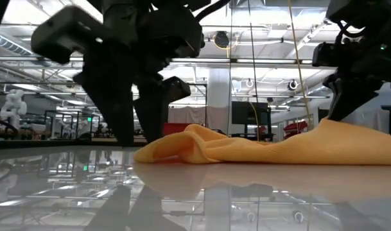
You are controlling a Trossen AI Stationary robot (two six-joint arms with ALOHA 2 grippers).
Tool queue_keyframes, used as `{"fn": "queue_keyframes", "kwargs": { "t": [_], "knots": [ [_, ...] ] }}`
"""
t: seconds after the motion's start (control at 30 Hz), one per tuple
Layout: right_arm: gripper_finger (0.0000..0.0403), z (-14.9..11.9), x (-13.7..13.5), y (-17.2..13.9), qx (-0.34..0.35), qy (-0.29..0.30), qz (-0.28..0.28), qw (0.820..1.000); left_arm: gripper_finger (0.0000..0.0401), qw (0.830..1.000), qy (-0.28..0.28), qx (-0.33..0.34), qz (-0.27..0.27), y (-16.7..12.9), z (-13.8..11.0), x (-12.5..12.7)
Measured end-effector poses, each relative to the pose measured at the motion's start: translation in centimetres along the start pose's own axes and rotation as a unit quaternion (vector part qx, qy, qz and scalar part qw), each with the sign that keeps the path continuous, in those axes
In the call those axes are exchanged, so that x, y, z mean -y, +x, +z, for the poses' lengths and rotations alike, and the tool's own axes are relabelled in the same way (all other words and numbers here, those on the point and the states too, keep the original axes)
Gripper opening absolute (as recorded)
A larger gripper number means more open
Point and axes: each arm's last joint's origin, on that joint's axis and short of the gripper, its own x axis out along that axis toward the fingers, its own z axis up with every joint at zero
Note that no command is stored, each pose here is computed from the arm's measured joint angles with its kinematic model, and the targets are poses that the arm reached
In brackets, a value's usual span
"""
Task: Roll towel
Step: Fold the towel
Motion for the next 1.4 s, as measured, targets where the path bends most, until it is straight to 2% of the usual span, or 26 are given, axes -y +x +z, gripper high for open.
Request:
{"fn": "queue_keyframes", "kwargs": {
  "t": [0.1,0.3,0.4,0.47,0.57,0.6,0.7,0.83,0.97,1.03,1.13,1.27,1.4],
  "knots": [
    [0.0000,0.0,0.1,0.0,0.000,0.003,-0.001,1.000,0.0193,0.998,-0.005,-0.002,0.057,0.9,0.2,0.1],
    [0.0000,0.1,0.2,0.0,-0.002,0.019,-0.002,1.000,0.0171,0.997,-0.017,-0.021,0.069,3.2,0.0,-0.1],
    [0.0005,0.0,0.3,0.0,0.001,0.029,-0.016,0.999,0.0137,0.997,-0.015,-0.025,0.073,3.4,-0.1,-0.1],
    [0.0021,0.0,0.3,0.0,0.002,0.028,-0.020,0.999,0.0099,0.997,-0.012,-0.024,0.075,3.3,0.0,0.0],
    [0.0062,0.0,0.3,0.0,0.004,0.028,-0.025,0.999,0.0027,0.996,0.000,-0.010,0.087,2.4,0.2,0.0],
    [0.0078,0.0,0.3,0.0,0.007,0.027,-0.028,0.999,0.0015,0.995,0.004,-0.007,0.099,2.1,0.3,-0.1],
    [0.0132,0.1,0.4,-0.1,0.012,0.031,-0.028,0.999,0.0012,0.989,0.008,-0.002,0.145,0.6,0.3,-0.8],
    [0.0194,-0.2,0.9,-0.7,0.024,0.058,-0.047,0.997,0.0006,0.981,0.009,0.030,0.193,-3.3,0.7,-1.6],
    [0.0223,-0.2,1.4,-1.8,0.036,0.085,-0.060,0.994,0.0005,0.969,0.004,0.107,0.223,-8.3,1.6,-2.6],
    [0.0225,0.3,1.2,-2.4,0.058,0.086,-0.037,0.994,0.0005,0.959,0.000,0.152,0.238,-11.1,2.2,-3.2],
    [0.0218,1.3,0.1,-3.0,0.101,0.061,0.047,0.992,0.0004,0.949,-0.013,0.190,0.253,-14.0,2.6,-4.4],
    [0.0201,2.4,-2.2,-3.7,0.159,0.015,0.149,0.976,0.0004,0.941,-0.024,0.221,0.255,-16.4,3.0,-6.1],
    [0.0186,2.5,-4.5,-3.7,0.183,-0.035,0.190,0.964,0.0003,0.936,-0.037,0.235,0.260,-17.8,3.0,-7.6]
  ]
}}
